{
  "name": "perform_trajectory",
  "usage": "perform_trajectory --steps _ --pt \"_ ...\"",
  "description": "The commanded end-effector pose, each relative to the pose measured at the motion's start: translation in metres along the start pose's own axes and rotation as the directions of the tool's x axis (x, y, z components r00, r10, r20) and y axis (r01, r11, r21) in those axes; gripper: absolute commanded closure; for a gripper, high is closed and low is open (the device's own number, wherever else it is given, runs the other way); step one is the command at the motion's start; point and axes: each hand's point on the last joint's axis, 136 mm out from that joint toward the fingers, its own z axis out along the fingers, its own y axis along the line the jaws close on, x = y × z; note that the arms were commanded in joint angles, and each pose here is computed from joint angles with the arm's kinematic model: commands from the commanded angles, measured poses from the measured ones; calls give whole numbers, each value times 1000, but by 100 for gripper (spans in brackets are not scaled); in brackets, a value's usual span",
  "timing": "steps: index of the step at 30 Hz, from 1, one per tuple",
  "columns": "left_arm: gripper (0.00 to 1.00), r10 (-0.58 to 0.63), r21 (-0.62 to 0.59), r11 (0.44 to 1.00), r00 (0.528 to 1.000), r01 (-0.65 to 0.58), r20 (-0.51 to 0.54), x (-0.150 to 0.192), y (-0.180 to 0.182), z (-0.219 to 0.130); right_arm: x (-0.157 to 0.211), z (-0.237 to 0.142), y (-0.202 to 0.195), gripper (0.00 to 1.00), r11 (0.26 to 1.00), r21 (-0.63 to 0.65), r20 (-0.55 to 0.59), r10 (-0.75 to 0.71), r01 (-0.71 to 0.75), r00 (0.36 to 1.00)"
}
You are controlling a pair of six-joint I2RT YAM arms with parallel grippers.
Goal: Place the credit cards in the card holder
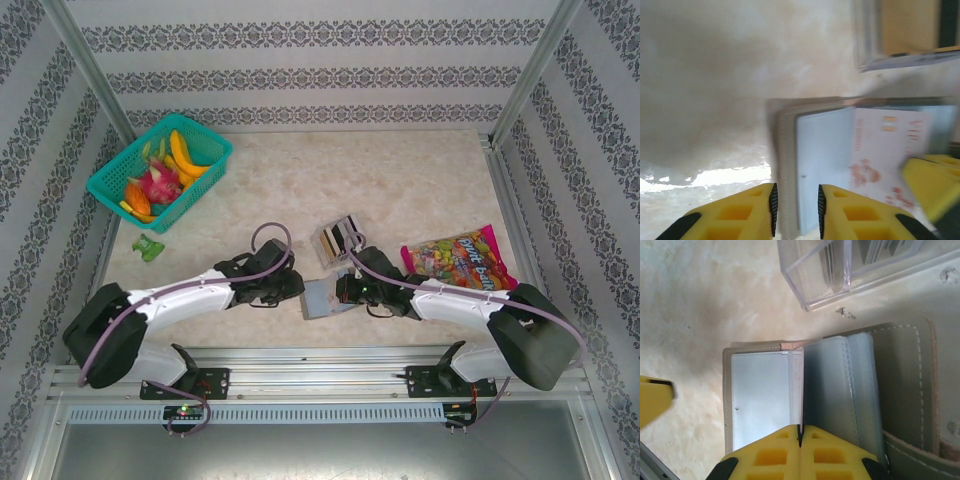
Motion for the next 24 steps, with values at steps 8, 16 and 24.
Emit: perform_trajectory --steps 8,16,24 --pt "72 37 139 990 991 -18 -129 9 -40 31 10 -3 -21 100 991 33 46 129 -131 991" --pt "88 -24 -37 999 989 19 -143 18 1 61 -11 -17 -14 100 994 -62 79 100 -95 992" --pt "91 -16 -81 997 986 2 -167 24 13 68 -9 -9 -8 100 994 -104 46 33 -28 998"
